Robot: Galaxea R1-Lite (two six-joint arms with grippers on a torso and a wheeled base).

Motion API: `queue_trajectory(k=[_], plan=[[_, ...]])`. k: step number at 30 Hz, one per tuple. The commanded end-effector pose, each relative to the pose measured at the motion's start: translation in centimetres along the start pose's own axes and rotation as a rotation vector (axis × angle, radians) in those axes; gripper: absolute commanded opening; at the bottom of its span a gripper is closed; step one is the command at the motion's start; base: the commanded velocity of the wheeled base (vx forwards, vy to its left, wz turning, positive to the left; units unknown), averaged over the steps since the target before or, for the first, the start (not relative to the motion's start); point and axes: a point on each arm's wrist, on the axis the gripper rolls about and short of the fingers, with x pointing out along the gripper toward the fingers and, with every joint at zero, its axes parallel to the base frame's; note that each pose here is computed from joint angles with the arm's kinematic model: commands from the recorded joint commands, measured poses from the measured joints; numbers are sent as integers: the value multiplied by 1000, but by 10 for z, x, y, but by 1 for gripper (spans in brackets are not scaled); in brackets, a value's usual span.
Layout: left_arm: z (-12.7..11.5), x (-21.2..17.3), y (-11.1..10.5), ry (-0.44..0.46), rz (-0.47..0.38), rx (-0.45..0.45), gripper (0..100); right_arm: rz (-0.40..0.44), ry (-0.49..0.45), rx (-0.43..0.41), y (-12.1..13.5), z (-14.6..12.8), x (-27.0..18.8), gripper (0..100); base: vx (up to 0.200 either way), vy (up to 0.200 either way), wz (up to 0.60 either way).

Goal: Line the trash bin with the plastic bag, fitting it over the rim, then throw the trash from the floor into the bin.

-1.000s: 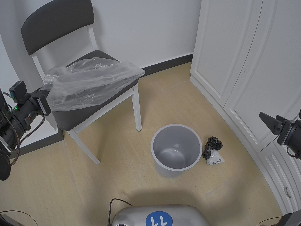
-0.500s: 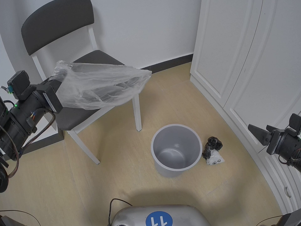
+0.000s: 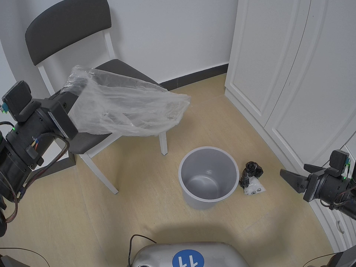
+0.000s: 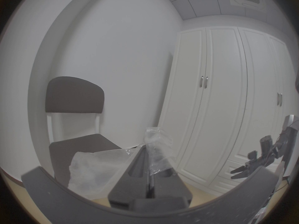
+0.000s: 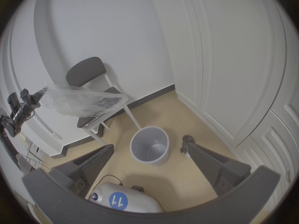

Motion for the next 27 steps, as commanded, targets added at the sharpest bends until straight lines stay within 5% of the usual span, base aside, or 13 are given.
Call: queue_trajectory(k=[1, 27], plan=[[1, -2, -9, -1, -46, -25, 0, 15, 38, -17, 2, -9, 1, 100, 0, 0, 0], [19, -35, -58, -34, -210, -161, 0, 52, 165, -63, 9, -34, 12, 100, 0, 0, 0]])
